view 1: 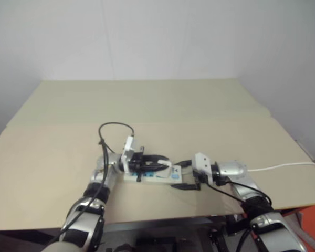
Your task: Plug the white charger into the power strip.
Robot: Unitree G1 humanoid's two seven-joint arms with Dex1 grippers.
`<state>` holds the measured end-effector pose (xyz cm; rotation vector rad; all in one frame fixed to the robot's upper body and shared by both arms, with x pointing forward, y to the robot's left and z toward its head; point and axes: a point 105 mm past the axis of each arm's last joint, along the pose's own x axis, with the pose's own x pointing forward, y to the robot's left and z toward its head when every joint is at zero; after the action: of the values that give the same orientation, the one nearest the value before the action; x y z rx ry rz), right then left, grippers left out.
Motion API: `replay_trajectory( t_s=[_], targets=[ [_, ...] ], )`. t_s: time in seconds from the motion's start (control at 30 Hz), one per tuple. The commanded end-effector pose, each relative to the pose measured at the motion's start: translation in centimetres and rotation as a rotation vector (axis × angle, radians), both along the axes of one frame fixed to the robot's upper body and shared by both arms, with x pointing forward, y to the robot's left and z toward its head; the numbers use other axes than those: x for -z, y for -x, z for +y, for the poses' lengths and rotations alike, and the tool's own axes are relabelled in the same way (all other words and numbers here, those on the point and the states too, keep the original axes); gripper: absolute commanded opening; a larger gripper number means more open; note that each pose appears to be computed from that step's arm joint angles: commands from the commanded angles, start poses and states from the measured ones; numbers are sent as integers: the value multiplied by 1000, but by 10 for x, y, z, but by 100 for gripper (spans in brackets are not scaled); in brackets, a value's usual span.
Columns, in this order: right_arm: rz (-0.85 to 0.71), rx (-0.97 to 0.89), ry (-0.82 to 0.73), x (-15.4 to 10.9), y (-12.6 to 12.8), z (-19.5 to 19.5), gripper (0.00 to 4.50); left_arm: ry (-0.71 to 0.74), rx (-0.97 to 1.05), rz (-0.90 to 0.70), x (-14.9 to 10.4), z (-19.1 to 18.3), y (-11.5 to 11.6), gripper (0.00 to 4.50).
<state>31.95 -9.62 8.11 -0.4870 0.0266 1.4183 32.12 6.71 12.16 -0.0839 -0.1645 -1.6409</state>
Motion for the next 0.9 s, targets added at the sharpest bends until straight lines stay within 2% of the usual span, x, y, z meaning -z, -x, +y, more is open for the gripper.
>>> replay_trajectory(
  t_s=[0.03, 0.63, 0.9],
  targets=[
    [2, -22, 20, 6, 3, 5, 345, -48, -22, -16, 5, 14, 4, 100],
    [-4, -17, 18, 7, 1, 5, 345, -194, -21, -59, 26, 17, 3, 100],
    [-10, -14, 18, 6, 0, 5, 345, -212, -69, -2, 42, 23, 3, 100]
  ],
)
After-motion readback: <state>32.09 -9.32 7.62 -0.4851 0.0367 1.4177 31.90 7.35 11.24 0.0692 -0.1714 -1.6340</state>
